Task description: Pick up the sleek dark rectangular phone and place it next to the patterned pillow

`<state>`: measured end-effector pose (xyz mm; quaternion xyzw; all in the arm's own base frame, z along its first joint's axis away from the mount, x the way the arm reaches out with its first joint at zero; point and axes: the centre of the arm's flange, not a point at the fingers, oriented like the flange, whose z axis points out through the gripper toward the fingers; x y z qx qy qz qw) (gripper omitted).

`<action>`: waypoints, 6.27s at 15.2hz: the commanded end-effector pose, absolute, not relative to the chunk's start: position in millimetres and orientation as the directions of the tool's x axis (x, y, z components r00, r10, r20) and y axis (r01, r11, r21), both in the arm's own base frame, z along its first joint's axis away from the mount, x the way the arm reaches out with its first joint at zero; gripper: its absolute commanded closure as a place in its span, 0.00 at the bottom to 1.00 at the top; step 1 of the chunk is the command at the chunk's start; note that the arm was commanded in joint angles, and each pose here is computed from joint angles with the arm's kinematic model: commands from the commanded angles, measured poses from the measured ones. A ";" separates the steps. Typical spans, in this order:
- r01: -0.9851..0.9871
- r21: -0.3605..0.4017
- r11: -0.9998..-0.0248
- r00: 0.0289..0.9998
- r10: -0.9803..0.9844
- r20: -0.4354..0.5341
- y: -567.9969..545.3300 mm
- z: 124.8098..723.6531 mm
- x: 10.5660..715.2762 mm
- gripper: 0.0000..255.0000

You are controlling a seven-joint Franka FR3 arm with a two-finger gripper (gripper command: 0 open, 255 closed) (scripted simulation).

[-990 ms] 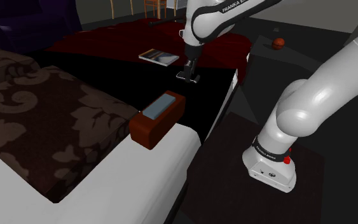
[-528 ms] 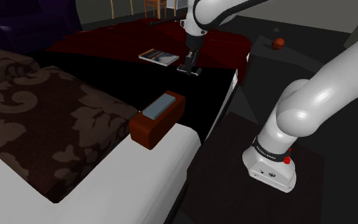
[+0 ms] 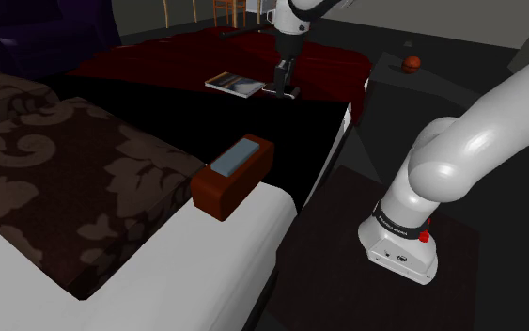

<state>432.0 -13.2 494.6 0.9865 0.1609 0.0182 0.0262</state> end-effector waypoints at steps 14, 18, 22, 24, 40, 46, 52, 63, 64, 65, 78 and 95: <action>0.316 0.058 -0.947 0.948 0.318 0.027 -1.0 565.4 434.4 1.00; 0.316 0.058 -0.947 0.948 0.318 0.027 50.0 565.4 448.0 1.00; 0.316 0.058 -0.947 0.948 0.318 0.027 101.1 565.4 461.5 1.00; 0.316 0.058 -0.947 0.948 0.318 0.027 126.6 565.4 468.3 1.00; 0.316 0.058 -0.947 0.948 0.318 0.027 244.9 528.4 499.7 1.00; 0.316 0.058 -0.947 0.948 0.318 0.027 244.9 496.8 499.7 1.00; 0.316 0.058 -0.947 0.948 0.318 0.027 244.9 465.1 499.7 1.00; 0.316 0.058 -0.947 0.948 0.318 0.027 244.9 407.0 499.7 1.00; 0.316 0.058 -0.947 0.948 0.318 0.027 244.9 401.7 499.7 1.00; 0.316 0.058 -0.947 0.948 0.318 0.027 244.9 396.4 499.7 1.00; 0.316 0.058 -0.947 0.948 0.318 0.027 244.9 343.6 499.7 1.00; 0.316 0.058 -0.947 0.948 0.318 0.027 247.2 393.5 497.4 0.00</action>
